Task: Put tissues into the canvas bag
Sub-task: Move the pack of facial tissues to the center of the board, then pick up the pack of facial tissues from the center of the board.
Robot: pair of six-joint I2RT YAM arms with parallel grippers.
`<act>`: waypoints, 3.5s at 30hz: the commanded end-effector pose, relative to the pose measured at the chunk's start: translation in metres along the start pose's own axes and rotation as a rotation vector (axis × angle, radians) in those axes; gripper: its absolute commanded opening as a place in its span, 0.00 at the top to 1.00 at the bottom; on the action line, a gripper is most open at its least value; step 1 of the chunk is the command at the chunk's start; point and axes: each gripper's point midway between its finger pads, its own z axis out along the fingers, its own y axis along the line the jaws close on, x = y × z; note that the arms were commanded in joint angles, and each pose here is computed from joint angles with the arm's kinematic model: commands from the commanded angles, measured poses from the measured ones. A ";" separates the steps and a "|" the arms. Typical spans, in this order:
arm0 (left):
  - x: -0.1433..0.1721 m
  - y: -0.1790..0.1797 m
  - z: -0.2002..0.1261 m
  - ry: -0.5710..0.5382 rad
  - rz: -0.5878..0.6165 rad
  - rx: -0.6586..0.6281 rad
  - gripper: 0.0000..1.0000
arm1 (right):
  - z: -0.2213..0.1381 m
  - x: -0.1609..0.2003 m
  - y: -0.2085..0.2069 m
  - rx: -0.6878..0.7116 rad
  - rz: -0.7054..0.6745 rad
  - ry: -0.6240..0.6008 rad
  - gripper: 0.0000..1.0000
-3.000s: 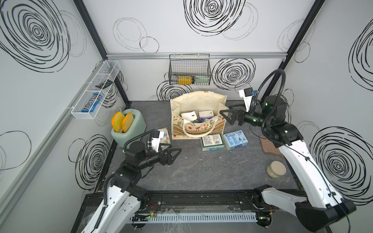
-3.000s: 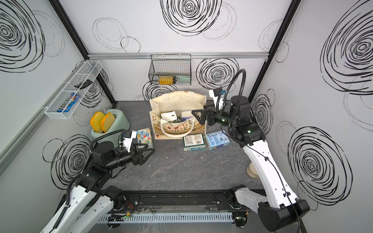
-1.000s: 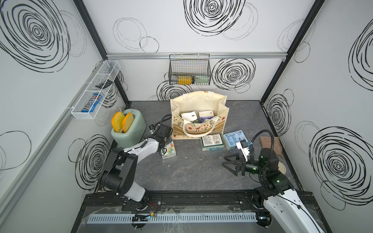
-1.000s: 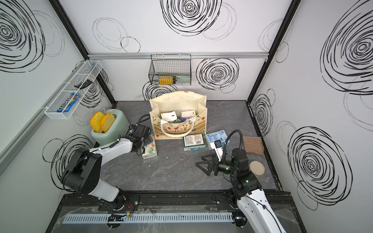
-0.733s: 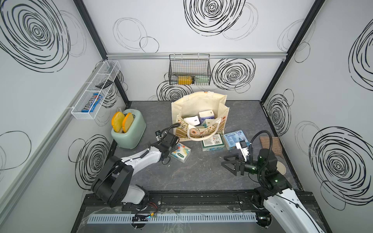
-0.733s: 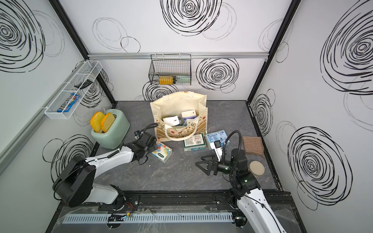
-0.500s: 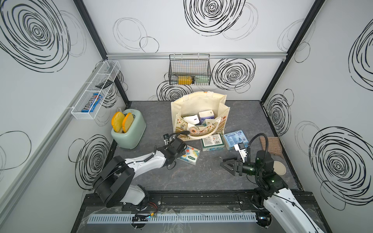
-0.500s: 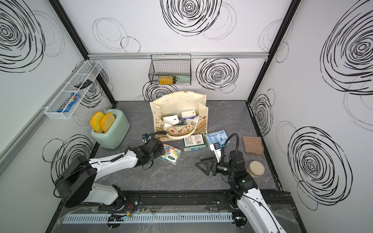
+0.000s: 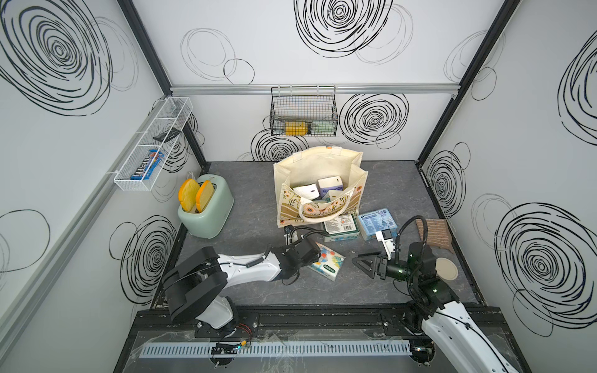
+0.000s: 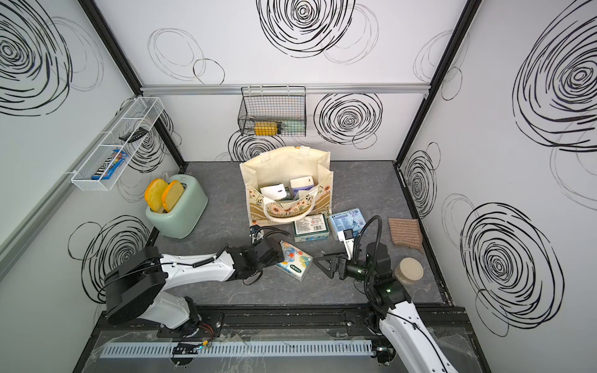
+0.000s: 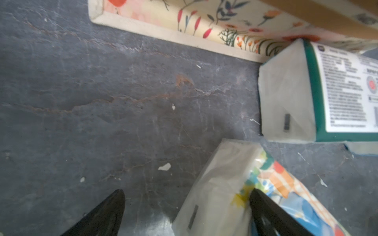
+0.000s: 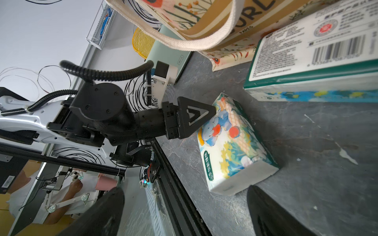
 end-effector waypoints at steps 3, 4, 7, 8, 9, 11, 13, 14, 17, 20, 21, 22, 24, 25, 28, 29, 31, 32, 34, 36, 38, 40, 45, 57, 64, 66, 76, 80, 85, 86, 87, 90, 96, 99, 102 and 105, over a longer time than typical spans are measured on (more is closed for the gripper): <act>0.032 0.045 -0.006 0.109 0.125 -0.146 0.02 | 0.003 0.006 -0.018 0.032 0.047 -0.012 0.03; 0.029 0.045 -0.008 0.096 0.130 -0.140 0.02 | 0.004 0.008 -0.021 0.039 0.050 -0.008 0.03; 0.020 0.044 -0.014 0.070 0.150 -0.106 0.02 | 0.006 0.014 -0.029 0.057 0.070 0.011 0.03; 0.017 0.041 -0.017 0.070 0.155 -0.080 0.03 | 0.006 0.015 -0.031 0.066 0.075 0.010 0.02; 0.013 0.037 -0.019 0.069 0.160 -0.048 0.04 | 0.006 0.015 -0.034 0.075 0.079 0.006 0.03; 0.006 0.023 -0.029 0.066 0.172 0.055 0.04 | 0.007 0.016 -0.039 0.094 0.097 0.001 0.03; 0.000 0.009 -0.041 0.042 0.180 0.164 0.04 | 0.008 0.016 -0.042 0.107 0.106 0.008 0.03; -0.002 0.002 -0.048 0.029 0.186 0.227 0.04 | 0.009 0.016 -0.044 0.113 0.107 0.019 0.03; -0.001 -0.003 -0.060 0.007 0.164 0.348 0.04 | 0.014 0.022 -0.046 0.126 0.104 0.077 0.02; 0.004 0.000 -0.065 0.011 0.160 0.413 0.04 | 0.019 0.027 -0.051 0.137 0.118 0.105 0.03; 0.005 0.002 -0.065 0.010 0.163 0.420 0.04 | 0.020 0.029 -0.052 0.135 0.127 0.109 0.03; 0.005 0.004 -0.065 0.007 0.167 0.432 0.04 | 0.023 0.030 -0.051 0.129 0.140 0.113 0.03; 0.004 0.006 -0.064 0.006 0.166 0.454 0.04 | 0.027 0.033 -0.048 0.108 0.148 0.120 0.03; 0.002 0.006 -0.063 0.005 0.161 0.469 0.04 | 0.029 0.035 -0.048 0.107 0.149 0.125 0.02; -0.006 0.002 -0.063 0.002 0.147 0.510 0.04 | 0.033 0.039 -0.051 0.122 0.176 0.138 0.02; -0.007 -0.003 -0.065 0.005 0.156 0.536 0.04 | 0.033 0.040 -0.053 0.129 0.203 0.141 0.03; -0.006 -0.011 -0.066 0.016 0.185 0.572 0.04 | 0.033 0.042 -0.055 0.136 0.247 0.142 0.02; -0.006 -0.013 -0.066 0.019 0.200 0.572 0.04 | 0.034 0.044 -0.056 0.136 0.270 0.140 0.03; -0.006 -0.015 -0.064 0.030 0.224 0.560 0.04 | 0.033 0.045 -0.061 0.151 0.312 0.127 0.03; -0.006 -0.015 -0.060 0.042 0.246 0.532 0.00 | 0.033 0.047 -0.064 0.161 0.340 0.119 0.03; -0.004 -0.016 -0.056 0.059 0.272 0.507 0.03 | 0.033 0.048 -0.065 0.161 0.349 0.115 0.03; -0.002 -0.016 -0.050 0.076 0.294 0.479 0.09 | 0.033 0.048 -0.066 0.169 0.349 0.115 0.03; 0.006 -0.018 -0.038 0.110 0.324 0.457 0.21 | 0.030 0.046 -0.069 0.189 0.331 0.097 0.03; 0.013 -0.017 -0.030 0.138 0.379 0.440 0.53 | 0.028 0.046 -0.068 0.176 0.310 0.071 0.03; 0.018 -0.013 -0.025 0.157 0.381 0.439 0.63 | 0.027 0.050 -0.069 0.172 0.312 0.075 0.03; 0.020 -0.013 -0.023 0.169 0.381 0.446 0.73 | 0.027 0.049 -0.068 0.171 0.309 0.071 0.03; 0.028 -0.010 -0.023 0.203 0.354 0.476 1.00 | 0.024 0.053 -0.069 0.169 0.295 0.069 0.03; 0.026 -0.014 -0.029 0.206 0.320 0.529 1.00 | 0.024 0.056 -0.070 0.167 0.294 0.071 0.03; 0.021 -0.016 -0.035 0.217 0.239 0.611 1.00 | 0.024 0.059 -0.068 0.137 0.311 0.069 0.03; 0.021 -0.015 -0.035 0.220 0.229 0.617 1.00 | 0.025 0.059 -0.067 0.128 0.321 0.066 0.03; 0.021 -0.014 -0.035 0.223 0.220 0.621 1.00 | 0.025 0.059 -0.066 0.119 0.328 0.066 0.02; 0.023 -0.008 -0.032 0.230 0.202 0.622 1.00 | 0.027 0.059 -0.066 0.108 0.351 0.065 0.03; 0.030 0.001 -0.027 0.241 0.189 0.612 1.00 | 0.034 0.070 -0.070 0.135 0.398 0.147 0.03; 0.032 0.004 -0.026 0.244 0.184 0.612 1.00 | 0.040 0.077 -0.069 0.121 0.421 0.209 0.03; 0.033 0.006 -0.026 0.243 0.184 0.612 1.00 | 0.046 0.082 -0.066 0.097 0.441 0.249 0.03; 0.034 0.008 -0.025 0.244 0.182 0.611 1.00 | 0.050 0.084 -0.064 0.085 0.450 0.271 0.02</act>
